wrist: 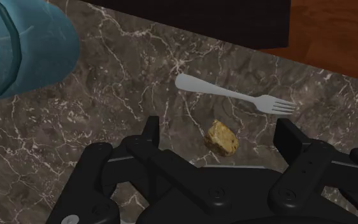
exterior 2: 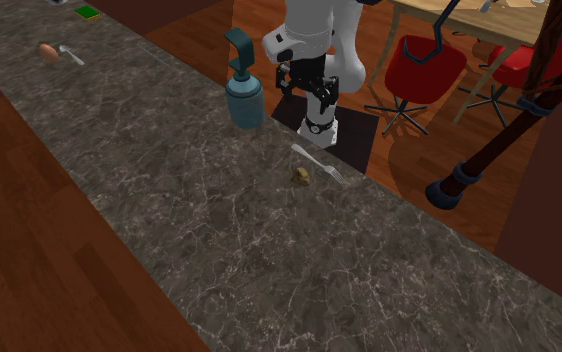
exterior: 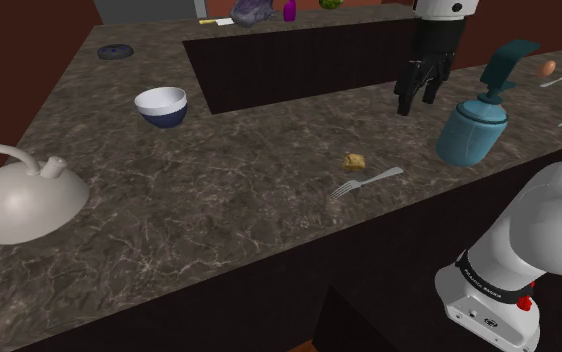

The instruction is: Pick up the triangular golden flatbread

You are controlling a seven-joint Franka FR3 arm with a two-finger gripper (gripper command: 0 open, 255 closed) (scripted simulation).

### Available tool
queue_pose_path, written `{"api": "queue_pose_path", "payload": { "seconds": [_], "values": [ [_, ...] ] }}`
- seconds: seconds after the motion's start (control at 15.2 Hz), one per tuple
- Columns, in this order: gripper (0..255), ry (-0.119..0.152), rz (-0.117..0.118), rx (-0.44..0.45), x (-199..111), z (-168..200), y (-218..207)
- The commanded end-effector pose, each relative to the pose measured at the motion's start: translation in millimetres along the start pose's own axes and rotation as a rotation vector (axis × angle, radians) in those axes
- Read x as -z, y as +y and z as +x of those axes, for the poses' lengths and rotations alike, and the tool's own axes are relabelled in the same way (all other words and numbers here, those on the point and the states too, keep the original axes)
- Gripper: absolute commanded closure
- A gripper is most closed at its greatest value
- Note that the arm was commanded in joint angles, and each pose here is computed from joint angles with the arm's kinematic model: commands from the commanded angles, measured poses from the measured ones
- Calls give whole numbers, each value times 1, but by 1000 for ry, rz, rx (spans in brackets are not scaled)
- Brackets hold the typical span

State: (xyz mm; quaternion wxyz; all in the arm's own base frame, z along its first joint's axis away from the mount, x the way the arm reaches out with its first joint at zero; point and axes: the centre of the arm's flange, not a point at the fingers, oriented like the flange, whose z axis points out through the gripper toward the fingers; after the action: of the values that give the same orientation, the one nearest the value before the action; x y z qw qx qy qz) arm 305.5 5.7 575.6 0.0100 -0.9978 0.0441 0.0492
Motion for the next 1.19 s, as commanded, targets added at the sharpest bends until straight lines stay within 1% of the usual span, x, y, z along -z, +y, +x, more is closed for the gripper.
{"api": "queue_pose_path", "payload": {
  "seconds": [0.0, 0.4, 0.79, 0.86, 1.12],
  "values": [
    [0, 0, 0, 0, 0, 0, 0],
    [0, -110, 41, 34, -63, 65, -9],
    [0, -220, 83, 68, -132, 121, -22],
    [0, -225, 85, 69, -135, 124, -23],
    [0, -225, 85, 69, -156, 126, -23]
  ]
}}
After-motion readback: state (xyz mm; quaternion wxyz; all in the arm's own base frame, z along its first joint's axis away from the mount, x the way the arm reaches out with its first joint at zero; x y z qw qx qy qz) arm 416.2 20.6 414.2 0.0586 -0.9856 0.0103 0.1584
